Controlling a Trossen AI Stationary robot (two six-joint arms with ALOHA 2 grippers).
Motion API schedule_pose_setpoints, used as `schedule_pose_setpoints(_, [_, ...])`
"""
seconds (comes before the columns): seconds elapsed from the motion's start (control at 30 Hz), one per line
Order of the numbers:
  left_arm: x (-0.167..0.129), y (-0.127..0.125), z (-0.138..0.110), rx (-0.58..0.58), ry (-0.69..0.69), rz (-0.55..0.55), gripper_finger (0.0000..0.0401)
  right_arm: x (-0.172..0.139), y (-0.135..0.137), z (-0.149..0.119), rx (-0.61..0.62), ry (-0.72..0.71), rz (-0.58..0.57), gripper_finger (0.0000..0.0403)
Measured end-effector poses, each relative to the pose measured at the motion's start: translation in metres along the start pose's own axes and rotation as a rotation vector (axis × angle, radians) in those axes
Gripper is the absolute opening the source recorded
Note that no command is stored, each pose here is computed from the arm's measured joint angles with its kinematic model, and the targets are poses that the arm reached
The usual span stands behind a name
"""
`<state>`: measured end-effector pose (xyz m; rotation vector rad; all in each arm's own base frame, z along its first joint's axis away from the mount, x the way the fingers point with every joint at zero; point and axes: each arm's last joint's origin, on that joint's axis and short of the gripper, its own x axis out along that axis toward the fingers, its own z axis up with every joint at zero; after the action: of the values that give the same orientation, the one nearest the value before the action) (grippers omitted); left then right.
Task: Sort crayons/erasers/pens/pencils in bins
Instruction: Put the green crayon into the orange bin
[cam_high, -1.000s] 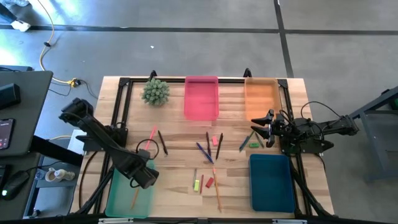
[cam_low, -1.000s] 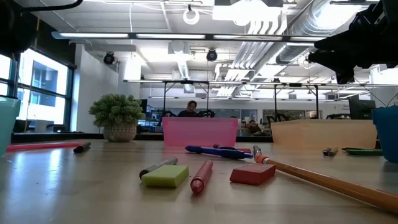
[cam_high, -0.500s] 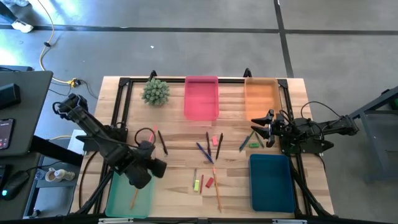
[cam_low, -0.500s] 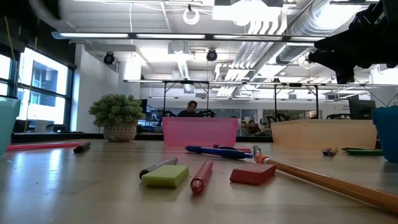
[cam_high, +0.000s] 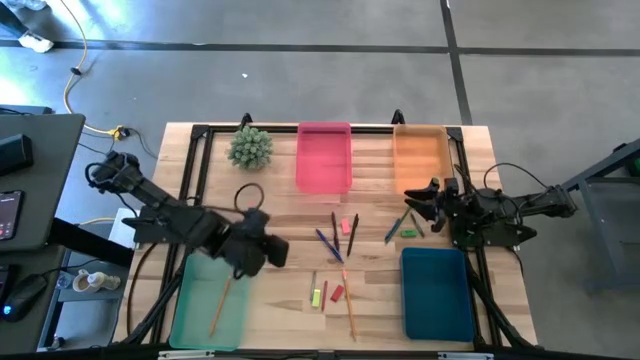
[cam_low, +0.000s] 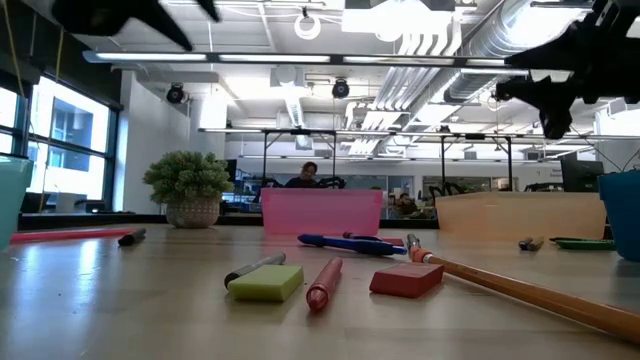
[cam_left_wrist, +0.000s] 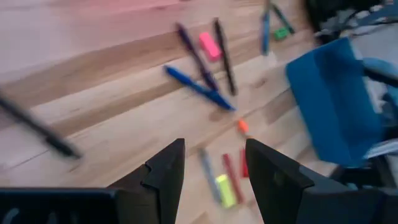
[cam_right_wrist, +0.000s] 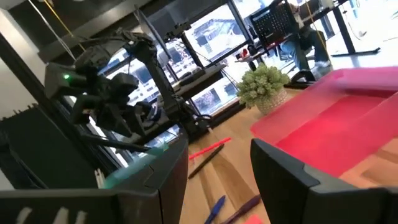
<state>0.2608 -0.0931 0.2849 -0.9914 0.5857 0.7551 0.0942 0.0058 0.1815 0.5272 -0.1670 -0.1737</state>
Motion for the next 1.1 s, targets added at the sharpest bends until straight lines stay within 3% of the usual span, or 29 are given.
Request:
schedule_pose_setpoints(0.17, [0.005,-0.016,0.031,0.105,0.071,-0.186,0.0156,-0.002,0.007,0.015,0.028,-0.074,0.022,0.0167])
schedule_pose_setpoints(0.37, [0.016,-0.019,0.064,0.207,0.035,-0.267,0.0156,-0.005,0.016,0.038,0.030,-0.087,-0.023,0.0167])
schedule_pose_setpoints(0.47, [0.021,-0.018,0.080,0.233,0.033,-0.304,0.0156,-0.007,0.022,0.051,0.011,-0.011,-0.089,0.0167])
schedule_pose_setpoints(0.73, [0.034,-0.004,0.123,0.270,-0.001,-0.305,0.0156,-0.010,0.028,0.071,0.009,0.281,-0.398,0.0167])
schedule_pose_setpoints(1.1, [0.009,0.026,0.171,0.329,-0.097,-0.308,0.0156,0.008,0.041,0.073,0.121,0.571,-0.636,0.0167])
